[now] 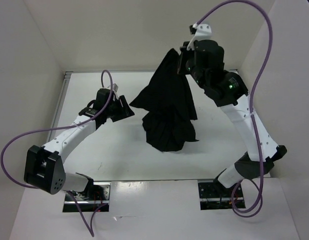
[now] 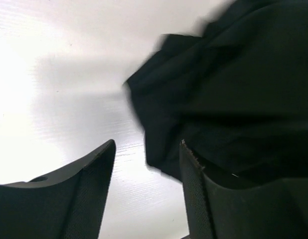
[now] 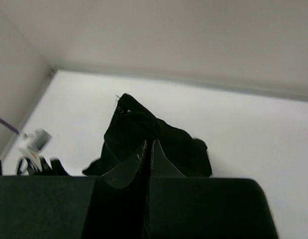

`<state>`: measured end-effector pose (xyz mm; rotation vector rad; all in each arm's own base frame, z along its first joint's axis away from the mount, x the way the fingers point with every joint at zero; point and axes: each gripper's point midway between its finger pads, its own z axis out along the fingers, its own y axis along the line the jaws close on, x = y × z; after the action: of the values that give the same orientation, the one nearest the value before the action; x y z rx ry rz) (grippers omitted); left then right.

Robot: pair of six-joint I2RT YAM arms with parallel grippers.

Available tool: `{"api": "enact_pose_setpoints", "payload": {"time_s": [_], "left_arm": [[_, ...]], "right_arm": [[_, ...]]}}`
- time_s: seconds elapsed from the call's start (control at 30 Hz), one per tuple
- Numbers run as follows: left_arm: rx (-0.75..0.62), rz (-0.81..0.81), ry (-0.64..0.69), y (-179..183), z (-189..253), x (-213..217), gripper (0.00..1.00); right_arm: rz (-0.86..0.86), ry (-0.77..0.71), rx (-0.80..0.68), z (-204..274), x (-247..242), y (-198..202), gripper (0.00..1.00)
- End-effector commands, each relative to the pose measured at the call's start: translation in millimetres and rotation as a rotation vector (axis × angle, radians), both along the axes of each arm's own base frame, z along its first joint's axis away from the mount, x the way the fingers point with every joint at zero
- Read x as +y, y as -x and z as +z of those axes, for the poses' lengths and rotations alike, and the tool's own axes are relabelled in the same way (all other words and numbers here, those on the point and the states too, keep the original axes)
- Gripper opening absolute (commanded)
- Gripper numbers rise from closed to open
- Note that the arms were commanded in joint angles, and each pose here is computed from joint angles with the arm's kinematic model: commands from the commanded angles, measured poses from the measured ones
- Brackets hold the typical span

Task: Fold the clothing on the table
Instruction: Flatten the skirt out

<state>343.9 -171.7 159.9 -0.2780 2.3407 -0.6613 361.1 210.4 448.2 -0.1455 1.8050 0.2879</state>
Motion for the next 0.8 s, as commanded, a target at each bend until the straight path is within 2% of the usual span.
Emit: {"api": "enact_pose_setpoints", "payload": {"time_s": [0.0,0.17,0.23,0.33,0.43,0.57,0.7,0.77], "left_arm": [[-0.047,0.031,0.000,2.5,14.9,8.1,0.64],[-0.069,0.076,0.009,8.8,22.4,24.0,0.65],[-0.078,0.089,0.011,13.1,26.5,29.9,0.65],[-0.085,0.129,0.014,18.6,30.5,42.8,0.66],[-0.106,0.179,0.012,23.4,35.8,60.4,0.68],[-0.146,0.253,0.007,33.2,48.4,85.0,0.68],[-0.178,0.302,0.004,42.7,59.2,103.5,0.69],[-0.180,0.311,-0.005,46.2,62.2,108.4,0.69]], "right_arm": [[-0.057,-0.068,-0.085,39.6,10.4,-7.8,0.00],[0.149,0.053,0.033,-15.3,90.0,-6.3,0.00],[0.261,0.068,0.095,-34.5,120.0,11.5,0.00],[0.384,0.074,0.119,-35.2,148.1,45.5,0.00],[0.471,0.010,0.074,4.9,151.2,80.8,0.00],[0.510,-0.126,-0.013,72.4,125.7,113.1,0.00],[0.471,-0.187,-0.053,98.3,108.6,118.0,0.00],[0.383,-0.197,-0.056,96.6,104.5,97.9,0.00]]}}
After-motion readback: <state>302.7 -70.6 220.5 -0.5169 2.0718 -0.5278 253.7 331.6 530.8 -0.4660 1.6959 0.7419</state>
